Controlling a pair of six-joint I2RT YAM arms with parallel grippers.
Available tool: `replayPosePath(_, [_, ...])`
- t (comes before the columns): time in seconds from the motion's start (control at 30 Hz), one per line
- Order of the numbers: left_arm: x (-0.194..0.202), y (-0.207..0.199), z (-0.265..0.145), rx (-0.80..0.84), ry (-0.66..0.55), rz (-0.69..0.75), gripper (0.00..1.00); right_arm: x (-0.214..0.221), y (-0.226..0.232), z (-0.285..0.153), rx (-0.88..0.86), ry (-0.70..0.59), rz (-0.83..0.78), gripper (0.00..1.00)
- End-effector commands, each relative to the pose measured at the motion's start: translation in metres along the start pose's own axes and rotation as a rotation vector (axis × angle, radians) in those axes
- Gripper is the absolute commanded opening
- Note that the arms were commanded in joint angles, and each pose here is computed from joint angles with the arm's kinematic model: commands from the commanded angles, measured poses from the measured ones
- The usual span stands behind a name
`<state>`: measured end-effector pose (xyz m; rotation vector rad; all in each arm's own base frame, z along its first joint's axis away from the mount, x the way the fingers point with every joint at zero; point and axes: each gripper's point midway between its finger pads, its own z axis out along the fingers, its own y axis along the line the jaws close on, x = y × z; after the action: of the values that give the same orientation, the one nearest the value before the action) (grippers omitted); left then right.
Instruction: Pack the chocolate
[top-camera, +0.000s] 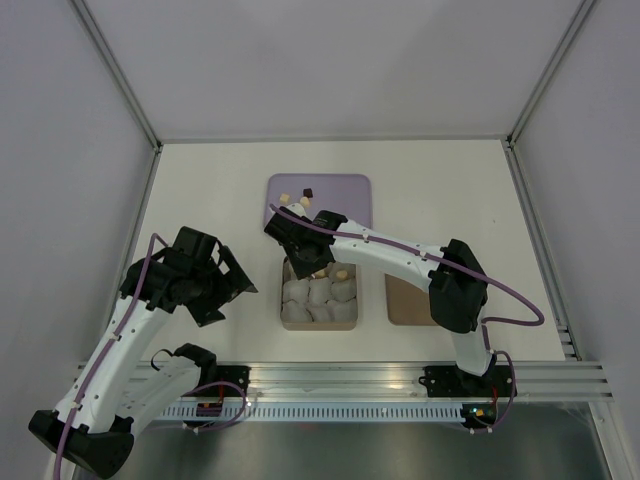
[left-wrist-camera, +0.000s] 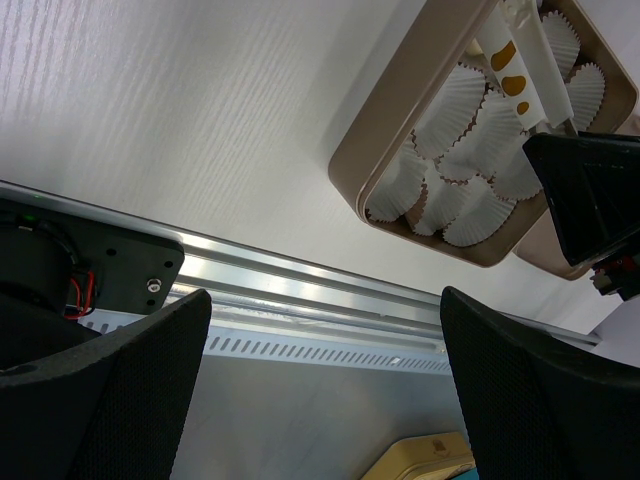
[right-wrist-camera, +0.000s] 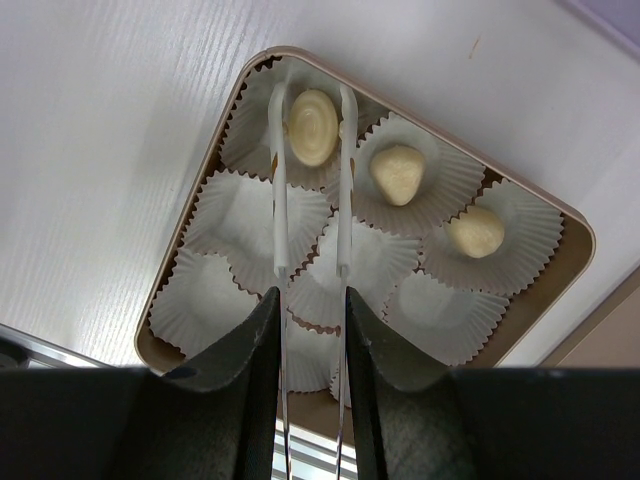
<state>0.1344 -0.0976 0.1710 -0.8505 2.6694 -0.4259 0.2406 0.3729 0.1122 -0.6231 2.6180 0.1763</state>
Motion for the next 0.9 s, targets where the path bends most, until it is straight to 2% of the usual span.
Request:
replayPosePath(0.0, [0.003,0.002,0.0,-0.003,0.011,-0.017,1.0,-0.009,0.002,0.001,-0.004,-0.032,0.003,0.31])
replayPosePath(0.4, [0.004,0.002,-0.002,0.002,0.008,-0.02,1.0,-0.013,0.001,-0.002,-0.002,-0.047,0.013,0.42])
replayPosePath(0.87, [0.003,0.001,-0.002,0.003,0.009,-0.017,1.0,-0.033,0.003,-0.023,-0.009,-0.097,0.022,0.4])
